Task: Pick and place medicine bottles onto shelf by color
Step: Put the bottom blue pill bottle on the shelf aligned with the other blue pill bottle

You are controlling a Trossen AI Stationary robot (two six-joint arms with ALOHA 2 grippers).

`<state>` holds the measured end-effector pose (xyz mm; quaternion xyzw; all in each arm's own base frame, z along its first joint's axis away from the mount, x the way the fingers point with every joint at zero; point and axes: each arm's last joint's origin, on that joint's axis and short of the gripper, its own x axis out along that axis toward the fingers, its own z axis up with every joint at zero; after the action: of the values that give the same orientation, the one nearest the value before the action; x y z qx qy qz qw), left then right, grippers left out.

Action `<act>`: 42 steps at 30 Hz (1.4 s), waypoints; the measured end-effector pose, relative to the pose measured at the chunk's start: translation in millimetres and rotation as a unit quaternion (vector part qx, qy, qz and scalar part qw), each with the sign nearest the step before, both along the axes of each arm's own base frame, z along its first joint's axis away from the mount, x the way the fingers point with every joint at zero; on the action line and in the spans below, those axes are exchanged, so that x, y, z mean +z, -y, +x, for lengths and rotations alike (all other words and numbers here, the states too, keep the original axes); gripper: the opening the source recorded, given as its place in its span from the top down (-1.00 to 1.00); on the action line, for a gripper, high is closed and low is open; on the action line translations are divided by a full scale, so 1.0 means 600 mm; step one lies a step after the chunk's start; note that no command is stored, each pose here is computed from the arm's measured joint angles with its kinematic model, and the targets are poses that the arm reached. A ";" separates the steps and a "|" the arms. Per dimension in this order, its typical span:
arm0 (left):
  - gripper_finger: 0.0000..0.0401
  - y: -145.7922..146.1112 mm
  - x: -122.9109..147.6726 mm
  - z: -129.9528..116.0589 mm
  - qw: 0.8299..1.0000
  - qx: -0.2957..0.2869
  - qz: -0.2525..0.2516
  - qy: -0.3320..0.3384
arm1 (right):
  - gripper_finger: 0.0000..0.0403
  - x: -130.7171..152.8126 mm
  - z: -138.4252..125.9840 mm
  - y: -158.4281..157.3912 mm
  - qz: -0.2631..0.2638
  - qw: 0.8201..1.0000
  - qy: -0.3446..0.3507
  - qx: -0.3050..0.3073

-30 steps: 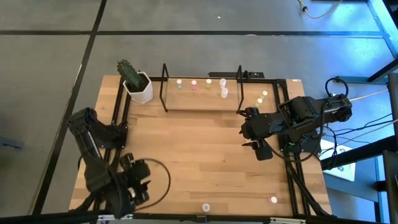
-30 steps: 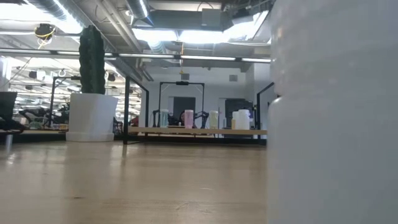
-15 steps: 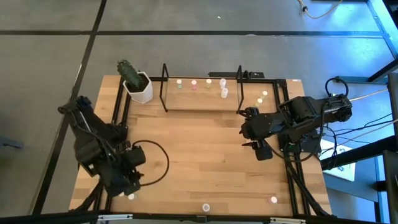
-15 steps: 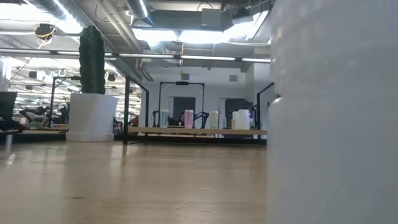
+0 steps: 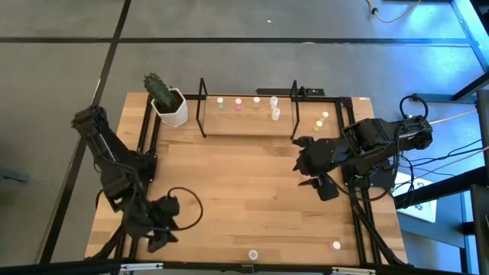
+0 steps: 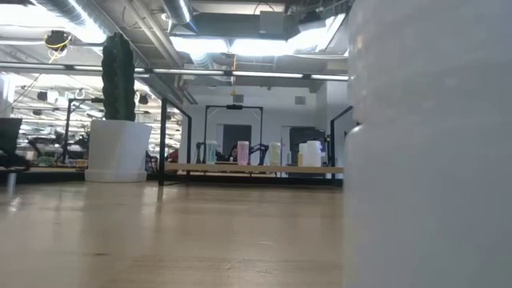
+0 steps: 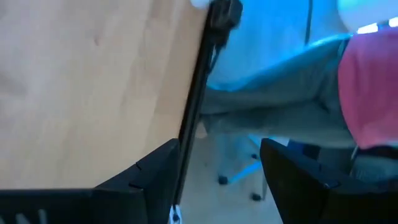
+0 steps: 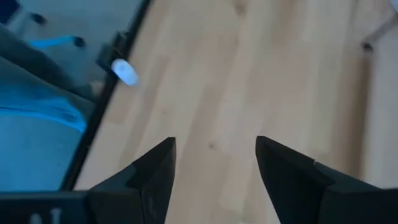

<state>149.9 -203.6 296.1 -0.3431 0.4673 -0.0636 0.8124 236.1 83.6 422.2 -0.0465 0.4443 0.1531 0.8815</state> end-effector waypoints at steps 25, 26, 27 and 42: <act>-0.09 0.017 -0.139 -0.073 0.988 -0.117 0.075 -0.062 | -0.11 0.021 0.020 -0.010 0.037 0.994 0.090 0.042; -0.09 0.016 -0.140 -0.073 0.988 -0.116 0.077 -0.062 | -0.11 0.021 0.020 -0.010 0.037 0.994 0.090 0.042; -0.09 0.015 -0.142 -0.073 0.988 -0.115 0.079 -0.062 | -0.11 0.021 0.020 -0.010 0.036 0.994 0.090 0.042; -0.09 0.030 -0.154 -0.070 0.990 -0.117 0.059 -0.054 | -0.11 0.021 0.020 -0.010 0.035 0.994 0.090 0.044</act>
<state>107.7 -221.3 203.9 -0.2405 0.5502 -0.1115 0.7919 248.2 89.8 434.8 -0.0486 0.3547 0.2027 0.9114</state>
